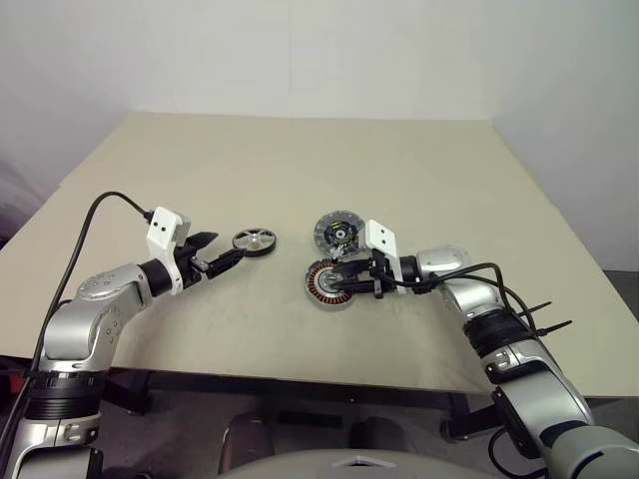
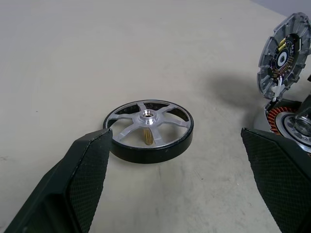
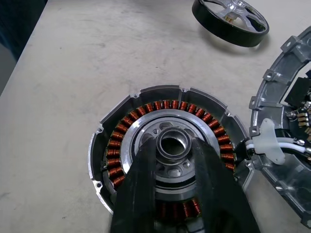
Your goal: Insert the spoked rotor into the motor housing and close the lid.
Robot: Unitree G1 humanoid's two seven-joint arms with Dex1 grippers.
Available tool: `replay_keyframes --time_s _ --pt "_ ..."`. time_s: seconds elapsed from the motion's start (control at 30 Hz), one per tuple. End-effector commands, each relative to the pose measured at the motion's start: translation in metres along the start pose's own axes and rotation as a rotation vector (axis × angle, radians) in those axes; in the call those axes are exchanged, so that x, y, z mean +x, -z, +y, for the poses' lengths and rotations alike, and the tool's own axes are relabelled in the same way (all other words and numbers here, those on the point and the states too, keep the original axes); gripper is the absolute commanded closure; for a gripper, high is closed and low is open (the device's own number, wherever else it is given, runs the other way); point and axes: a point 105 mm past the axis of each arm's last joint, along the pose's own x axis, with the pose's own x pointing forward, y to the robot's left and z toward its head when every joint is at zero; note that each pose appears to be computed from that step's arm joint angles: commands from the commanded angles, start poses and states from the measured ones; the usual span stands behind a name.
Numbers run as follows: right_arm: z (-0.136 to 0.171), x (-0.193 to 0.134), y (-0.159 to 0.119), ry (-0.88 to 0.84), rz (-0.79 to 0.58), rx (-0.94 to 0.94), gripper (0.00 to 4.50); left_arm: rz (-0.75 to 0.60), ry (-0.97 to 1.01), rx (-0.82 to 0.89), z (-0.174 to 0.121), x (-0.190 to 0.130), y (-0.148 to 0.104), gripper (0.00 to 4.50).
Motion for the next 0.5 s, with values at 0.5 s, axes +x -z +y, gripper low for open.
replay_keyframes --time_s 0.5 --pt "0.002 -0.008 -0.030 -0.021 -0.089 -0.031 1.57 -0.050 -0.008 0.047 0.002 -0.002 -0.017 0.00"
